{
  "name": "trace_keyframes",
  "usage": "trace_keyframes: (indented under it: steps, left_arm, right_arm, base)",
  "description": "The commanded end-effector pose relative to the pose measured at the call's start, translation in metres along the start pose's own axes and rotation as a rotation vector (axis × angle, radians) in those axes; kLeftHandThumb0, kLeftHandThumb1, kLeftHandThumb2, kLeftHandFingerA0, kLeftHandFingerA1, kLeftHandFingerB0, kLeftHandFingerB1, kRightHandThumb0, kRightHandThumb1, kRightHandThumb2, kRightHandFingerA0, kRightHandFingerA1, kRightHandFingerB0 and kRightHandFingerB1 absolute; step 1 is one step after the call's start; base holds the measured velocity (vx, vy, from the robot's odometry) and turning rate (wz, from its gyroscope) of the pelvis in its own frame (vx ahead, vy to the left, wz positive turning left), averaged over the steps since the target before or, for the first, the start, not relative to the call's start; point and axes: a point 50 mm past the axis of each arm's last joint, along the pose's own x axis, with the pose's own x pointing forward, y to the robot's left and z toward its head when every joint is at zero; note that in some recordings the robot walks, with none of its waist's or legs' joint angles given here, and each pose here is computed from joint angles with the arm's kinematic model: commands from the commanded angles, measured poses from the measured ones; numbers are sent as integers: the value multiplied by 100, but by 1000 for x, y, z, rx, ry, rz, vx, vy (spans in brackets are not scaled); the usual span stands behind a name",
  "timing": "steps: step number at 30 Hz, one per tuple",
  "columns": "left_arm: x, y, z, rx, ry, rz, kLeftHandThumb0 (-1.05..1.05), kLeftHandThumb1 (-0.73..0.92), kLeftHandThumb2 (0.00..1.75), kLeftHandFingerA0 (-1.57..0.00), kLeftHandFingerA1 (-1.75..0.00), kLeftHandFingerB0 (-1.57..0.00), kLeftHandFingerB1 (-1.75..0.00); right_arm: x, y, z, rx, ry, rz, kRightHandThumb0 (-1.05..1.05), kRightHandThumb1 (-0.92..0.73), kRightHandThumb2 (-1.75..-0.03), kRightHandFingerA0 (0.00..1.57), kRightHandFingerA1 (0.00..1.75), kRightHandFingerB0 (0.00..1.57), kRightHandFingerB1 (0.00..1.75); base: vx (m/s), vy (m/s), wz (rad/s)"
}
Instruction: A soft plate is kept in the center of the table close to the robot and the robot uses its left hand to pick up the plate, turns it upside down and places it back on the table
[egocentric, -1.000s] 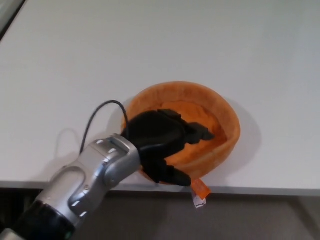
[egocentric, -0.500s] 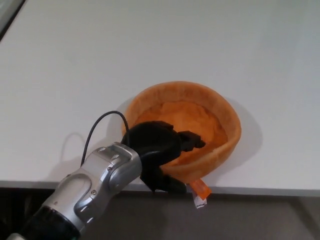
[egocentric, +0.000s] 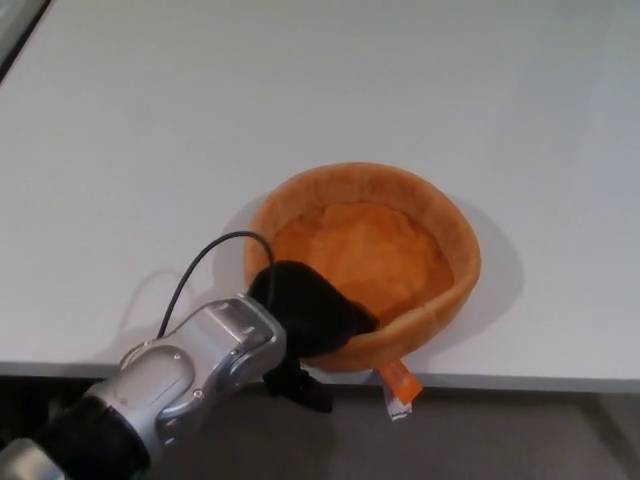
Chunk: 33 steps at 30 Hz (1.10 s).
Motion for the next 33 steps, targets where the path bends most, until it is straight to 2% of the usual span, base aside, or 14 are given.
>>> trace_keyframes:
  steps: [1, 8, 9, 10, 11, 12, 13, 21, 22, 23, 26, 31, 32, 33]
  left_arm:
    - [-2, -20, -5, 142, 43, -107, -89, 66, 68, -91, -166, -80, -133]
    - [-2, -22, -2, 232, 19, 29, -39, 57, 57, -91, -174, -71, -155]
    - [-2, -22, -2, 267, 12, 42, -40, 60, 58, -92, -174, -69, -154]
    - [-2, -20, -3, 253, 12, 57, -38, 41, 86, -122, -139, -88, -116]
    - [-3, -19, -3, 220, 16, 71, -38, 41, 86, -122, -139, -88, -116]
    - [-3, -17, -4, 179, 23, 78, -35, 42, 87, -122, -137, -87, -113]
    - [-3, -16, -4, 161, 21, 74, -24, 61, 60, -88, -175, -68, -137]
    - [-3, -12, -1, 47, 34, 38, -20, 58, 58, -84, -164, -76, -90]
    - [-3, -12, -1, 39, 33, 42, -19, 58, 58, -83, -165, -77, -91]
    - [-2, -10, -1, -27, 28, 63, -13, 62, 58, -82, -172, -69, -131]
    - [-1, -4, 2, -240, 19, 101, -15, 64, 59, -82, -175, -64, -154]
    - [1, 14, 15, -482, -16, 125, -19, 64, 56, -76, -175, -66, -158]
    - [1, 22, 23, -506, -58, 159, -19, 61, 60, -77, -175, -63, -169]
    - [1, 25, 26, -516, -76, 172, -19, 61, 60, -77, -175, -63, -169]
  right_arm:
    - [-3, -3, 0, 4, 12, -7, -75, -81, -65, 52, 37, 34, 32]
    - [-5, -1, 3, 23, 1, -6, -69, -80, -65, 53, 39, 36, 32]
    - [-4, -1, 2, 32, 1, -6, -72, -66, -100, 45, 53, 29, 47]
    - [-4, -1, 2, 33, 6, -6, -73, -80, -65, 52, 40, 36, 32]
    - [-4, -1, 2, 31, 11, -5, -73, -80, -65, 52, 40, 36, 32]
    - [-4, 0, 3, 32, 6, -5, -73, -80, -65, 52, 40, 36, 32]
    - [-4, 0, 3, 25, 8, -5, -74, -80, -66, 52, 40, 35, 32]
    - [-5, -1, 0, 45, 30, -6, -71, -79, -65, 54, 38, 36, 33]
    - [-4, -1, 1, 21, 27, -1, -73, -81, -65, 53, 38, 34, 32]
    - [-4, -1, 2, 11, 20, 1, -74, -65, -100, 46, 53, 27, 47]
    - [-4, -1, 3, 15, 24, 0, -73, -80, -65, 55, 39, 34, 32]
    - [-4, -2, 1, 30, 42, 0, -70, -79, -65, 55, 38, 35, 32]
    - [-3, -3, 0, 25, 36, 0, -74, -67, -99, 46, 52, 27, 46]
    - [-3, -3, 0, 22, 34, 0, -74, -67, -99, 46, 52, 27, 46]
  base:
    - [0, 0, 0]
    - [0, 0, 0]
    - [0, 0, 0]
    - [0, 0, 0]
    - [0, 0, 0]
    - [0, 0, 0]
    - [0, 0, 0]
    - [0, 0, 0]
    - [0, 0, 0]
    - [0, 0, 0]
    - [0, 0, 0]
    - [0, 0, 0]
    - [0, 0, 0]
    - [0, 0, 0]
